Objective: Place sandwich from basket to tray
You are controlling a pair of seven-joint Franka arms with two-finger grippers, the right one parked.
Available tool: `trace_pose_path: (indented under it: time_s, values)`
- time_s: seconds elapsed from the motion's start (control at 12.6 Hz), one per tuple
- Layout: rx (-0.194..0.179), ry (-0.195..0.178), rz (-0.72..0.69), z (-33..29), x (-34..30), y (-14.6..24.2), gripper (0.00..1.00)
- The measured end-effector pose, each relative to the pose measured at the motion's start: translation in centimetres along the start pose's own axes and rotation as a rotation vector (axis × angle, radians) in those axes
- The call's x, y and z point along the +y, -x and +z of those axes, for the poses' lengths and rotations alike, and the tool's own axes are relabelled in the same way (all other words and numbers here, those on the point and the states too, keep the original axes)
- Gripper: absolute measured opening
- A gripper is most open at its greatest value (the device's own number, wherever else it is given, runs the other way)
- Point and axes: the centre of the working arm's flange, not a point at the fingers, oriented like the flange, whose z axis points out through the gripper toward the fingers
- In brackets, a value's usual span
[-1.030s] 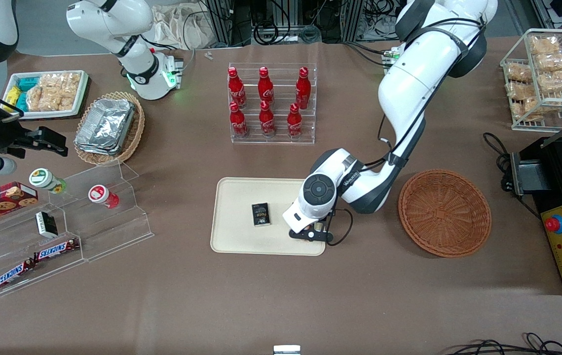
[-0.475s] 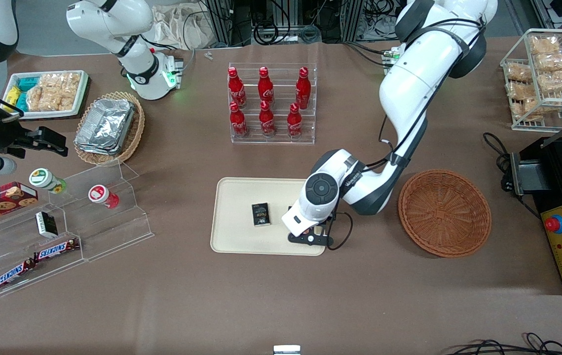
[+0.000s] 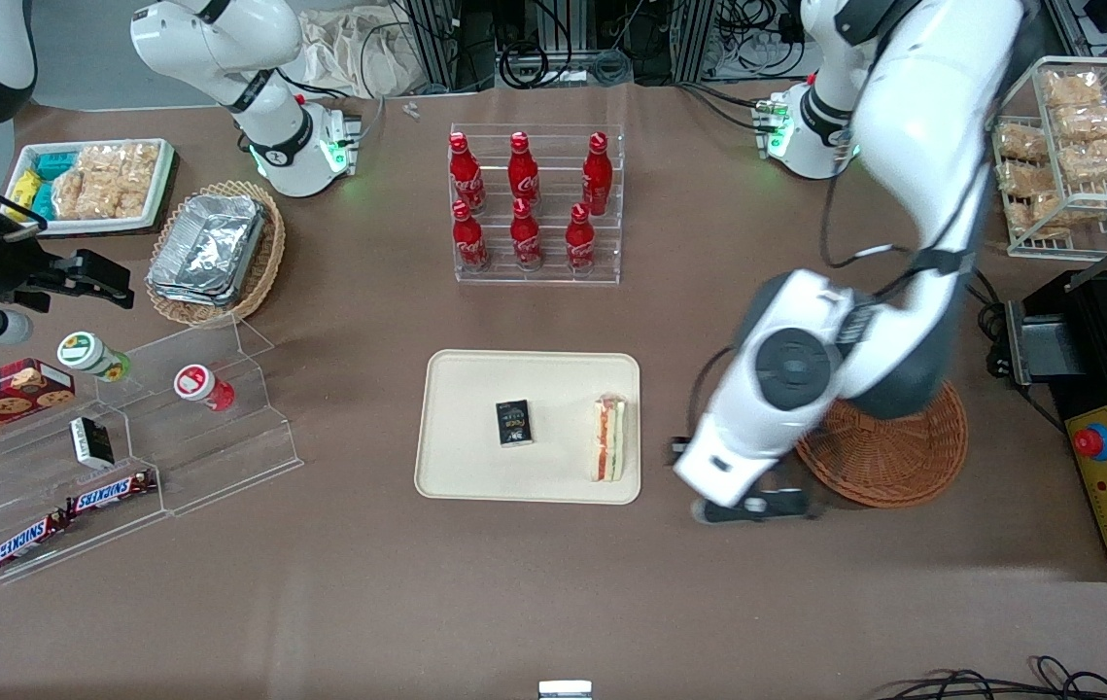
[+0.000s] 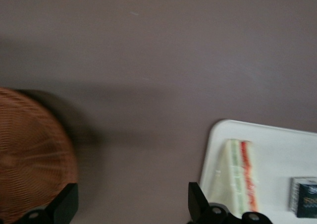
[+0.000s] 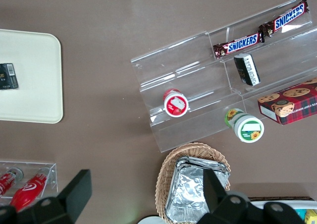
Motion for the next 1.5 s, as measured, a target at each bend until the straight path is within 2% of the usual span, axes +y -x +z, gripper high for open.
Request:
trace_pose_path:
  time_s: [0.16,0.24,0.4,0.48,0.71,1.03,1.19,1.35,1.5]
  values:
    - [-0.020,-0.035,-0.030,-3.0,-6.3,-1.1,1.00]
    - [-0.038,-0.040,-0.016,-3.9,-9.2,-1.1,1.00]
    - [-0.071,0.001,-0.007,-5.8,-14.5,-0.7,1.00]
    - [-0.072,0.019,-0.010,-7.0,-16.9,-0.4,1.00]
    - [-0.044,0.005,0.000,-9.7,-21.5,1.5,1.00]
    - [0.051,-0.017,0.037,-8.1,-21.1,6.3,1.00]
    - [0.064,-0.033,0.040,-8.0,-21.2,8.3,1.00]
    - [0.068,-0.037,0.034,-8.2,-21.6,8.7,1.00]
    - [0.050,-0.043,0.044,-7.7,-23.4,8.4,1.00]
